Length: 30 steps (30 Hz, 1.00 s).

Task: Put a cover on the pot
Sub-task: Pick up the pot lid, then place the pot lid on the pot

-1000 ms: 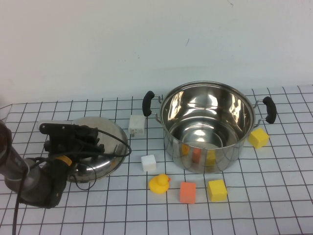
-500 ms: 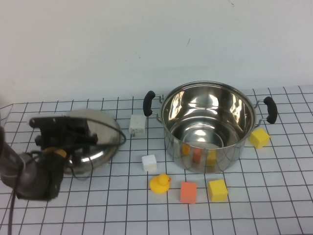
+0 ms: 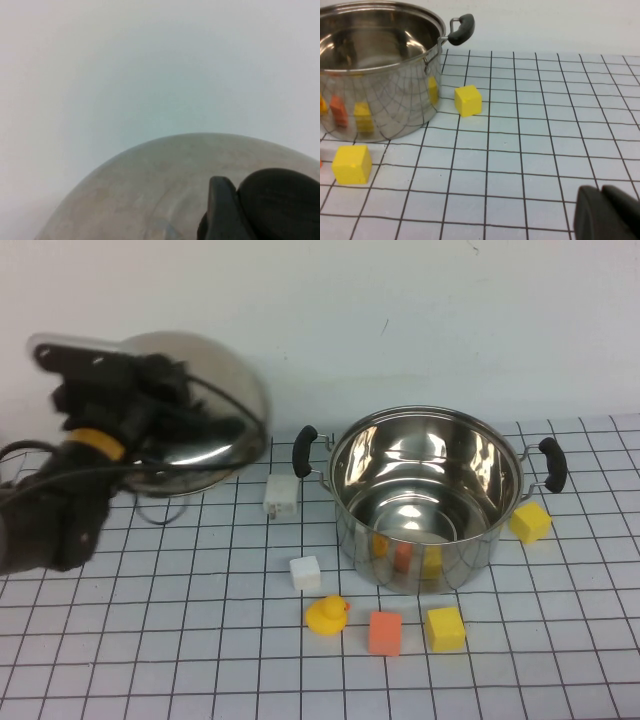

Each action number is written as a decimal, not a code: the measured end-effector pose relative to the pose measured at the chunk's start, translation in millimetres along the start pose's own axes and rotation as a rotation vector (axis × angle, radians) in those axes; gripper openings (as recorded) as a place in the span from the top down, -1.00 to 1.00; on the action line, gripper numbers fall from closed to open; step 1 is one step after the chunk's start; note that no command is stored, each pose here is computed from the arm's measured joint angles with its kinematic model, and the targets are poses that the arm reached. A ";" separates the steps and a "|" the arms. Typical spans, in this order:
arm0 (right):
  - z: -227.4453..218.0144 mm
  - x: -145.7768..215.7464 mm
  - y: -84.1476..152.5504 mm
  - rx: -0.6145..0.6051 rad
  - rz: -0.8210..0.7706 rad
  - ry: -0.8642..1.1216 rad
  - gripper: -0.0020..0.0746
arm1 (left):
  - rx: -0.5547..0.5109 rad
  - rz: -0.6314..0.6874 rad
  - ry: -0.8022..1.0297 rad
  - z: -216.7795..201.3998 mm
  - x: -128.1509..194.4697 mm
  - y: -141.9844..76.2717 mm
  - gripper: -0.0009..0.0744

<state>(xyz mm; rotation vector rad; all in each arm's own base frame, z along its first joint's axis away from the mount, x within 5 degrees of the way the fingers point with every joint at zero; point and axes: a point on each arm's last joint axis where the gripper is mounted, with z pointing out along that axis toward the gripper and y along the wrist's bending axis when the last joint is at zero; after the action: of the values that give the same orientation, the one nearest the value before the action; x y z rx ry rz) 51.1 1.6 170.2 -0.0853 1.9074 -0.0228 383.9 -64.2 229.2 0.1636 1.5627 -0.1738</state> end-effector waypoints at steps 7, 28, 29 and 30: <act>0.0 0.0 0.0 0.000 0.000 0.000 0.92 | 0.215 -0.017 -0.044 -4.3 -26.8 -88.9 0.10; 0.0 0.0 0.0 0.000 0.000 0.000 0.92 | 0.383 -0.047 0.149 58.8 20.9 -215.6 0.10; 0.0 0.0 0.0 0.000 0.000 0.000 0.92 | 0.383 -0.033 0.156 61.2 25.1 -216.6 0.10; 0.0 0.0 0.0 0.000 0.000 0.000 0.92 | 0.384 -0.020 0.164 62.8 28.7 -217.3 0.10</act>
<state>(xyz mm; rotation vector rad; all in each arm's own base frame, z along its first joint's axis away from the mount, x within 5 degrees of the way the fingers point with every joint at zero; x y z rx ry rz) 51.1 1.6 170.2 -0.0853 1.9074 -0.0228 398.9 -290.1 202.0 0.4725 1.6817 -0.4866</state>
